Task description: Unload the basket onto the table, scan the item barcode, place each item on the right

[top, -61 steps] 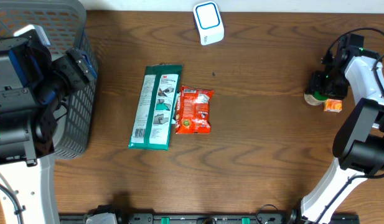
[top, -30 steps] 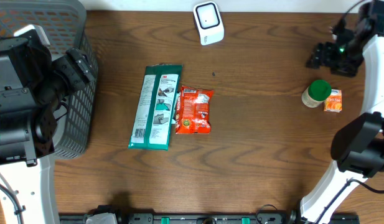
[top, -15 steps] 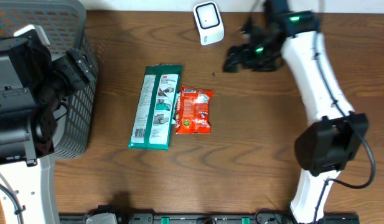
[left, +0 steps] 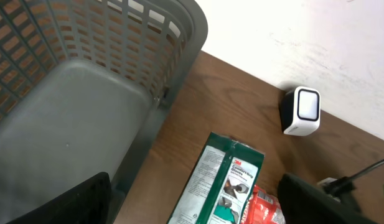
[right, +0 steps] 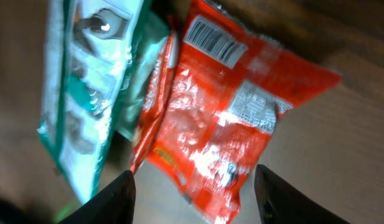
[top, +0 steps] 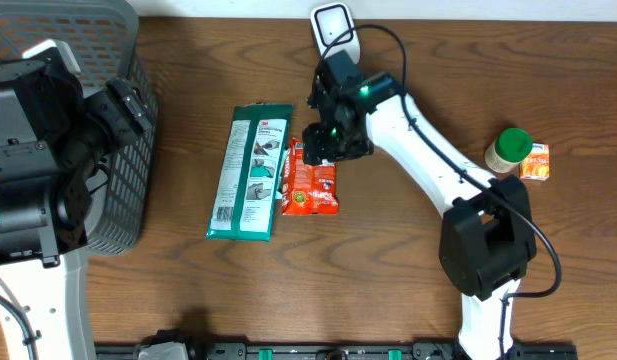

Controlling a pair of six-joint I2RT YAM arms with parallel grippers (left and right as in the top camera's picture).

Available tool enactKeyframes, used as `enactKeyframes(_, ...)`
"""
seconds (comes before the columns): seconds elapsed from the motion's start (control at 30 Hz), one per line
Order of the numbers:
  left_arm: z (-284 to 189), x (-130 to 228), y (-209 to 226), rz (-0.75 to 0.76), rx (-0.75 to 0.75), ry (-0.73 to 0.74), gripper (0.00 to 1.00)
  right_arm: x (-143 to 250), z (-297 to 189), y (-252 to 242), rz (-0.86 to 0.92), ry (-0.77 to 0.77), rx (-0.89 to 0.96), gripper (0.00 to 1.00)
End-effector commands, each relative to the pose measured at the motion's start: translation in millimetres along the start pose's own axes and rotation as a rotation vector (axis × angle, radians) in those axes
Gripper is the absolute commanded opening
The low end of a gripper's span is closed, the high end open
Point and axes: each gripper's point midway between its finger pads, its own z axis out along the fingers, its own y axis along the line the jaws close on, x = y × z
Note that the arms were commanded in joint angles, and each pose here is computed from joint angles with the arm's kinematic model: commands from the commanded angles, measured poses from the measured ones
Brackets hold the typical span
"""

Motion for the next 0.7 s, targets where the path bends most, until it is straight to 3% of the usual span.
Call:
enactKeyframes(0.0,0,1,0,0.006,0.002,0.003,0.86,1,14,-16,0.018,-0.03,0.064,0.55)
enactKeyframes(0.1,0,1,0,0.006,0.002,0.003,0.85,-3,31,-22,-0.001,-0.074,0.058,0.49)
enactKeyframes(0.33,0,1,0,0.006,0.002,0.003,0.85,5,65,-34,-0.013,-0.121,0.042,0.55)
enactKeyframes(0.57,0,1,0,0.006,0.002,0.003,0.85,3,47,-29,-0.091,-0.124,0.018,0.82)
enactKeyframes(0.67,0,1,0,0.006,0.002,0.003,0.86,-11,15,-19,-0.102,-0.185,0.006,0.85)
